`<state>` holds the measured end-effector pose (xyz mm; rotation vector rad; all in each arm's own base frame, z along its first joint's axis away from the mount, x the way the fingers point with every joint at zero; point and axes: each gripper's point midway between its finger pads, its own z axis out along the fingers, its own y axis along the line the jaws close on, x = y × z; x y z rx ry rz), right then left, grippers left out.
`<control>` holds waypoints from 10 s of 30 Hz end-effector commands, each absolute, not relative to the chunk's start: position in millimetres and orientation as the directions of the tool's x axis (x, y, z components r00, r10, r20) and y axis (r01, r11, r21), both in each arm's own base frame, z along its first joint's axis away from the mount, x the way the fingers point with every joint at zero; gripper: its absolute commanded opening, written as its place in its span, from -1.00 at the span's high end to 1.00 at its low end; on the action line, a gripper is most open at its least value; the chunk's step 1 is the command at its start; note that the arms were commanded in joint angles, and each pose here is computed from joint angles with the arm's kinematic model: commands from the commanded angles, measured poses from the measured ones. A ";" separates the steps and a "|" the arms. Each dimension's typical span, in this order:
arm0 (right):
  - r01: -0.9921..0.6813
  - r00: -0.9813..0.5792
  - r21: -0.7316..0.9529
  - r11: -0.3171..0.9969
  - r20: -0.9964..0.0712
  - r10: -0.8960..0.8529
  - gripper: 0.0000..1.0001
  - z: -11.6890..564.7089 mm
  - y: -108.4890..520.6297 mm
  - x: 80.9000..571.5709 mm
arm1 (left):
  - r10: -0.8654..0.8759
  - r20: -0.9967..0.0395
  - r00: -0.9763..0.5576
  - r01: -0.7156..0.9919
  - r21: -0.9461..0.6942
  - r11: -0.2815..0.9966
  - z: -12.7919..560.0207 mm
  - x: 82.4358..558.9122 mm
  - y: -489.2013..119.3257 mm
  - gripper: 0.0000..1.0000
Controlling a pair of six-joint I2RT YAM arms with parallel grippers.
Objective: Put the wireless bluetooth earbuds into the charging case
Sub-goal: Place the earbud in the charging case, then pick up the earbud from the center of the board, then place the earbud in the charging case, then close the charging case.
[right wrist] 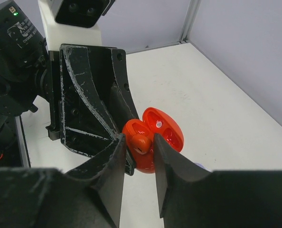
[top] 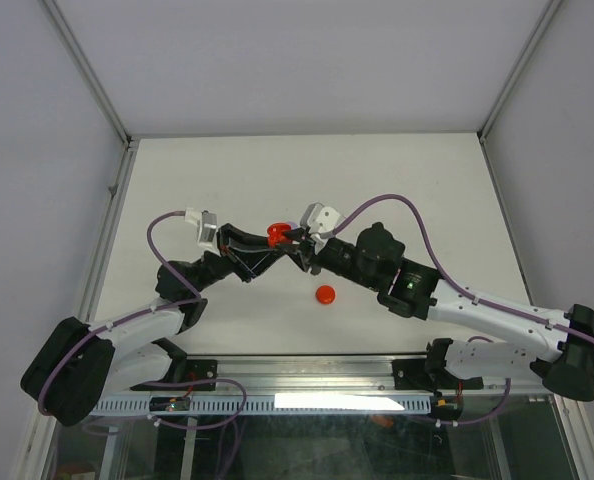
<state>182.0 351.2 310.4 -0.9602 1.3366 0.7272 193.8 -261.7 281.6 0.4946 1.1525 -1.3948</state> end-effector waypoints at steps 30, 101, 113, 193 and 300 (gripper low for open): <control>-0.766 -0.003 0.013 0.643 -1.000 0.016 -0.40 349.3 331.2 205.6 | -0.457 -0.889 0.015 0.941 -0.142 0.308 292.3 196.4 -254.5 1.00; 0.811 -0.491 0.031 0.585 -0.508 0.707 -0.18 53.1 -54.1 243.6 | -0.298 -0.954 0.039 0.846 -0.127 0.517 265.8 205.4 -225.4 1.00; 0.863 -0.433 0.017 0.504 -0.489 0.757 0.06 33.5 -64.7 231.4 | -0.298 -0.954 0.034 0.853 -0.128 0.506 265.0 204.3 -227.2 1.00; -0.759 -0.008 0.048 0.650 -0.998 0.064 0.86 350.7 288.8 217.8 | -0.346 -0.938 -0.006 0.960 -0.102 0.260 257.8 187.6 -263.3 1.00; -0.958 -0.285 0.286 0.024 -0.942 -0.179 -0.49 300.3 355.7 159.9 | -0.330 -0.940 -0.086 0.982 -0.135 0.130 248.6 158.5 -264.5 1.00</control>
